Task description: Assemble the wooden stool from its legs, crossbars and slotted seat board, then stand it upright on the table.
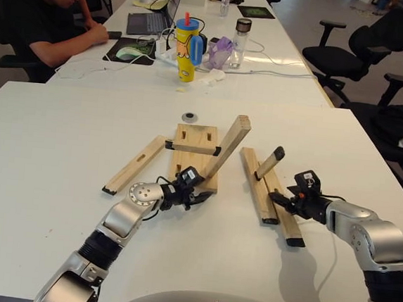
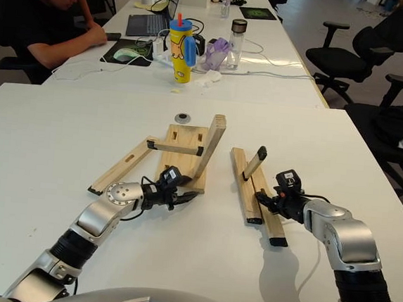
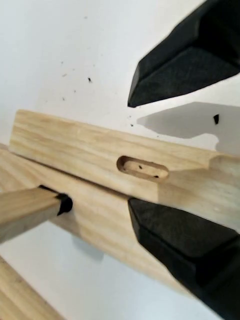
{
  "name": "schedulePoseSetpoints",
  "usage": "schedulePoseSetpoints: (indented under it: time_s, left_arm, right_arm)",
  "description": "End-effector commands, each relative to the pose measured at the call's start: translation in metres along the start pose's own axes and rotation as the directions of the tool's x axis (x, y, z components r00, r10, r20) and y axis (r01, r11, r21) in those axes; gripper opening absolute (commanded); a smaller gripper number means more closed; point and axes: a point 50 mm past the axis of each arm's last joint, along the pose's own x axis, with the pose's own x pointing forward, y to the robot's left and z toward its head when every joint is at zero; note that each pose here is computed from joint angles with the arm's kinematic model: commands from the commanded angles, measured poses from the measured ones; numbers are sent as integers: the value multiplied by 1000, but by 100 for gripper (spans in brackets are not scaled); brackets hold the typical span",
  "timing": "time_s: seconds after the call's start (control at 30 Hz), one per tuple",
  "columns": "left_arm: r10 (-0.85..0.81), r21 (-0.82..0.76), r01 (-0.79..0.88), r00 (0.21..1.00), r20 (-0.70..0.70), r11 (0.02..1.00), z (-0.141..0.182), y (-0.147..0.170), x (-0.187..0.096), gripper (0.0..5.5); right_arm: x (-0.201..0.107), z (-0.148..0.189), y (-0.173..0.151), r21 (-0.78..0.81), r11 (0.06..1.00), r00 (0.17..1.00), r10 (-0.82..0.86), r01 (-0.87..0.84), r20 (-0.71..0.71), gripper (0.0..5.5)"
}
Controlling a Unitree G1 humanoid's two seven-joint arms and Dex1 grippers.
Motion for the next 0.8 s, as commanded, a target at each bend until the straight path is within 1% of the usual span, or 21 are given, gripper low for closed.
schedulePoseSetpoints:
  time_s: [0.03, 0.1, 0.17, 0.2, 0.23, 0.3, 0.33, 0.37, 0.4, 0.47, 0.53, 0.6, 0.7, 0.73, 0.8]
  left_arm:
    - [-67, -107, 49, 982, -176, 993, -40, -15, -1, 252]
    - [-60, -103, 43, 983, -173, 994, -38, -14, -3, 252]
    - [-56, -97, 40, 984, -168, 995, -37, -13, -5, 252]
    - [-53, -91, 38, 985, -164, 995, -35, -13, -5, 252]
    - [-53, -83, 41, 988, -147, 996, -30, -12, -7, 252]
    - [-56, -75, 49, 994, -99, 996, -17, -13, -10, 252]
    - [-53, -74, 48, 996, -69, 996, -9, -12, -13, 252]
    - [-54, -77, 51, 998, -42, 996, -2, -12, -16, 252]
    - [-59, -76, 58, 998, -14, 995, 5, -12, -20, 252]
    - [-68, -81, 72, 997, 47, 994, 21, -11, -30, 252]
    - [-87, -72, 95, 990, 108, 993, 34, -11, -42, 252]
    - [-101, -75, 112, 984, 145, 991, 42, -11, -55, 252]
    - [-106, -128, 136, 971, 215, 982, 51, -4, -77, 252]
    - [-125, -174, 174, 957, 261, 969, 55, -2, -86, 272]
    - [-180, -247, 284, 911, 371, 927, 65, -2, -105, 290]
  right_arm:
    - [1, -2, -3, 18, 999, 999, -27, 28, -24, 338]
    - [1, -3, -4, 7, 1000, 999, -28, 28, -40, 309]
    - [2, -5, 1, -12, 1000, 998, -4, 3, -58, 309]
    - [4, -5, 3, -13, 1000, 998, 4, -4, -61, 283]
    - [5, -7, 7, -23, 1000, 997, 13, -14, -70, 280]
    - [7, -10, 12, -31, 999, 997, 17, -19, -76, 254]
    - [8, -11, 12, -32, 999, 997, -4, 2, -71, 230]
    - [9, -11, 9, -15, 999, 998, -38, 38, -54, 221]
    - [8, -7, 3, -2, 996, 996, -91, 91, -13, 209]
    - [4, 15, -9, 43, 981, 967, -192, 187, 169, 205]
    - [-6, 46, -13, 121, 971, 894, -236, 205, 381, 205]
    - [-15, 70, -10, 168, 972, 811, -230, 165, 537, 205]
    - [-33, 105, 7, 169, 985, 675, -103, -32, 731, 205]
    - [-39, 116, 16, 148, 981, 637, -34, -127, 770, 205]
    - [-52, 135, 33, 84, 951, 559, 102, -298, 823, 205]
